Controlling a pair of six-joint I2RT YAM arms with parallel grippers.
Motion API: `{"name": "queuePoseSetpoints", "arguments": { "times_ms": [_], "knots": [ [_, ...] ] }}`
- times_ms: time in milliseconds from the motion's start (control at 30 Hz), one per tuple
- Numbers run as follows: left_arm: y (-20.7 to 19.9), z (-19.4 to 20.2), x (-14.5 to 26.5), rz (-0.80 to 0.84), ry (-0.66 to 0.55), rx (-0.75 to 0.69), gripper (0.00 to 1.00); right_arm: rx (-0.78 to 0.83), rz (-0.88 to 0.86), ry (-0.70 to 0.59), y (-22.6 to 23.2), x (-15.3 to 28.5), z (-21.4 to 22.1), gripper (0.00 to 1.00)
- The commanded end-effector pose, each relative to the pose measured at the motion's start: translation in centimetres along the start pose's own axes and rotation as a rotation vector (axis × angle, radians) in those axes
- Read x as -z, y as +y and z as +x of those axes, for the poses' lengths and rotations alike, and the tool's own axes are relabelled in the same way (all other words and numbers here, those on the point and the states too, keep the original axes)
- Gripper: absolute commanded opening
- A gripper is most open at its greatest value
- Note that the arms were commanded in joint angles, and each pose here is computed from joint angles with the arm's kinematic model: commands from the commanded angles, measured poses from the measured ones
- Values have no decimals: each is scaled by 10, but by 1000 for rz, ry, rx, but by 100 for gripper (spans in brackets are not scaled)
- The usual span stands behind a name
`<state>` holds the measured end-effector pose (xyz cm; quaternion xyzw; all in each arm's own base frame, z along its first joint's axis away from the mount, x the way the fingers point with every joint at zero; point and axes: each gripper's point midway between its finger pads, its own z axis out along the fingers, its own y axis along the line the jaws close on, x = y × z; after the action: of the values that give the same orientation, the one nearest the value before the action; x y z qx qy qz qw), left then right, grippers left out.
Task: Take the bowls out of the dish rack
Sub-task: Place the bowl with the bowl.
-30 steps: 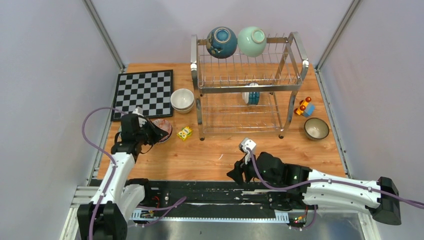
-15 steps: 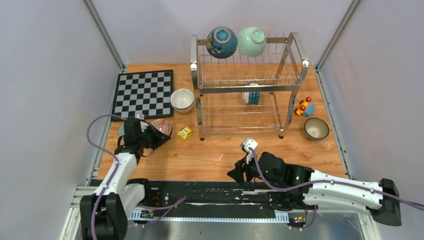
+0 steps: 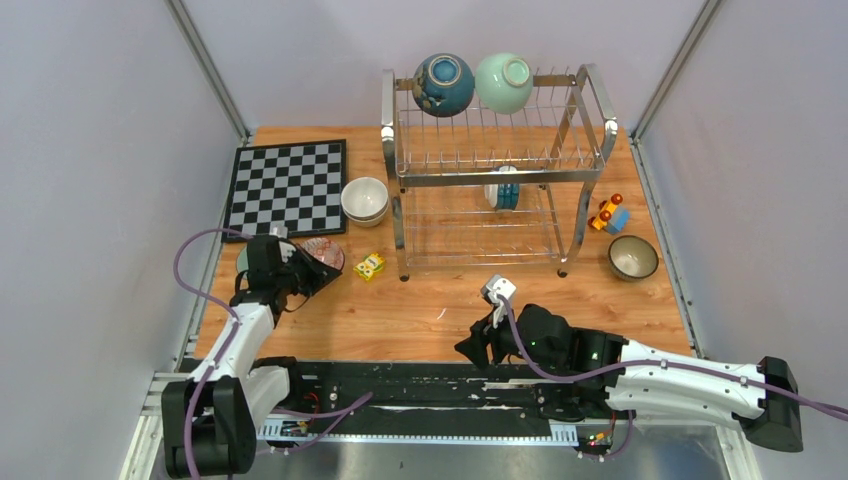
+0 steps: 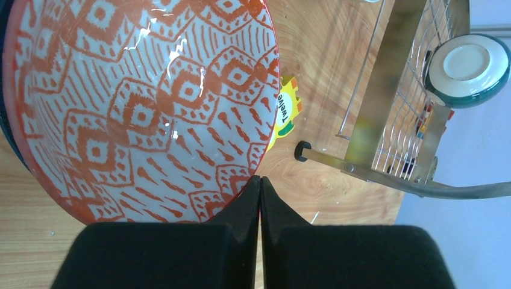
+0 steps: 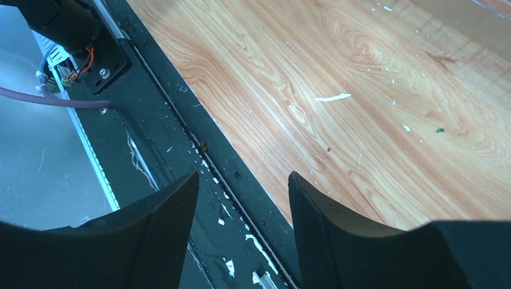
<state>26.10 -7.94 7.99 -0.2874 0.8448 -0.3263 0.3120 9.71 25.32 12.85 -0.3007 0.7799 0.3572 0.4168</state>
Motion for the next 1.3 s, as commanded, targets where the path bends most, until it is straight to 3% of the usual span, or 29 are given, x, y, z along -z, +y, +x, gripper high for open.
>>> {"name": "queuePoseSetpoints", "arguments": {
  "times_ms": [0,200,333,600,900,1267],
  "knots": [
    [-4,-1,2,29,-1,-12,0,-13,17,-5,-3,0,-2,60],
    [-34,-26,30,39,-88,-105,0,-15,15,1,-3,-2,-1,60],
    [-26,-47,54,-108,-181,-149,2,-16,10,2,-2,-2,-1,60],
    [33,-61,83,-485,-244,-167,42,-12,5,-9,-2,1,-1,60],
    [56,-61,77,-590,-233,-126,37,-13,-1,-9,-2,1,0,60],
    [62,-54,55,-516,-265,-66,32,-14,4,-17,-3,2,0,60]
  ]
}}
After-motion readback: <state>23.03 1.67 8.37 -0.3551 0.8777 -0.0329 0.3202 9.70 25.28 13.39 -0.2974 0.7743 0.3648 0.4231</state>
